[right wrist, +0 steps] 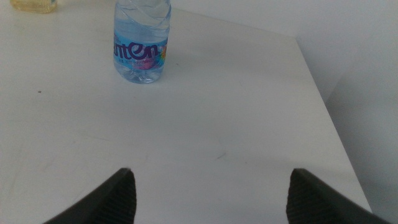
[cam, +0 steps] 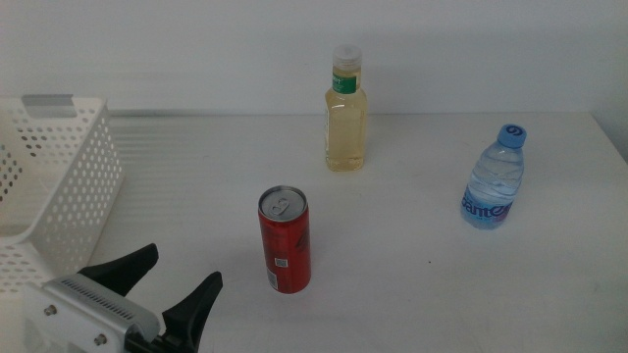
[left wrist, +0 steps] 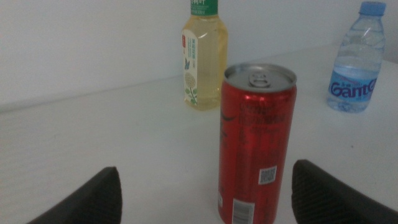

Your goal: Use arms to grab the bottles and put them into the dustbin to the left of the table.

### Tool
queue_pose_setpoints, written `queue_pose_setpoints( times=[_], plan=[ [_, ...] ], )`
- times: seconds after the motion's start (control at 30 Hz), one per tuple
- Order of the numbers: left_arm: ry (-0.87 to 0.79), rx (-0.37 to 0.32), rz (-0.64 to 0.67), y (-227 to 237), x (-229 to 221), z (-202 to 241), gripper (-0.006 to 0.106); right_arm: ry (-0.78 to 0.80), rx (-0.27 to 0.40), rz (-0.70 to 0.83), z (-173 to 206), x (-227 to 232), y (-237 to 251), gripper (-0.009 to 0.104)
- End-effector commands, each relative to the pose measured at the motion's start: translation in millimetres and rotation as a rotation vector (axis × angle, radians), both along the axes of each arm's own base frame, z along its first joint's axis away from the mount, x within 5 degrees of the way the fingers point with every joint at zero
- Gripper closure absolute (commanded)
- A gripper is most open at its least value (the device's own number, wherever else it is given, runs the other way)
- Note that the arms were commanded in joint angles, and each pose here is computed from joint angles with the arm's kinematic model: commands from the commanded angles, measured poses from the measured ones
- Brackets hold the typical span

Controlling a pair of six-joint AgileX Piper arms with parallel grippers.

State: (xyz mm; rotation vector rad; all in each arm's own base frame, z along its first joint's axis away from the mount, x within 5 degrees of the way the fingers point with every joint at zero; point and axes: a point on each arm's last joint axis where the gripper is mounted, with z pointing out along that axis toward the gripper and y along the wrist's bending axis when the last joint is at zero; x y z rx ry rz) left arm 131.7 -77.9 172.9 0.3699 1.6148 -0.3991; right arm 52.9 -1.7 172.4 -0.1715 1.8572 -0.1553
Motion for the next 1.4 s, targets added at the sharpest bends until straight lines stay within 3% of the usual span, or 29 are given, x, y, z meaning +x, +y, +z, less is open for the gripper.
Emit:
queue_pose_setpoints(
  times=[0.0,0.2,0.47,0.67,1.37],
  plan=[
    [-0.084,-0.065,0.0,2,-3,8,0.01,-0.099,-0.025,-0.001,9,0,0,0.032],
    [-0.116,-0.074,0.0,0,-1,12,0.01,-0.099,-0.025,-0.001,9,0,0,0.032],
    [-0.072,-0.016,-0.079,-19,15,4,0.01,-0.099,-0.025,-0.001,9,0,0,0.032],
    [-0.043,-0.057,-0.078,-32,34,-2,0.01,-0.099,-0.025,-0.001,9,0,0,0.032],
    [-0.028,-0.091,-0.138,-74,84,-9,0.01,-0.099,-0.025,-0.001,9,0,0,0.032]
  ],
)
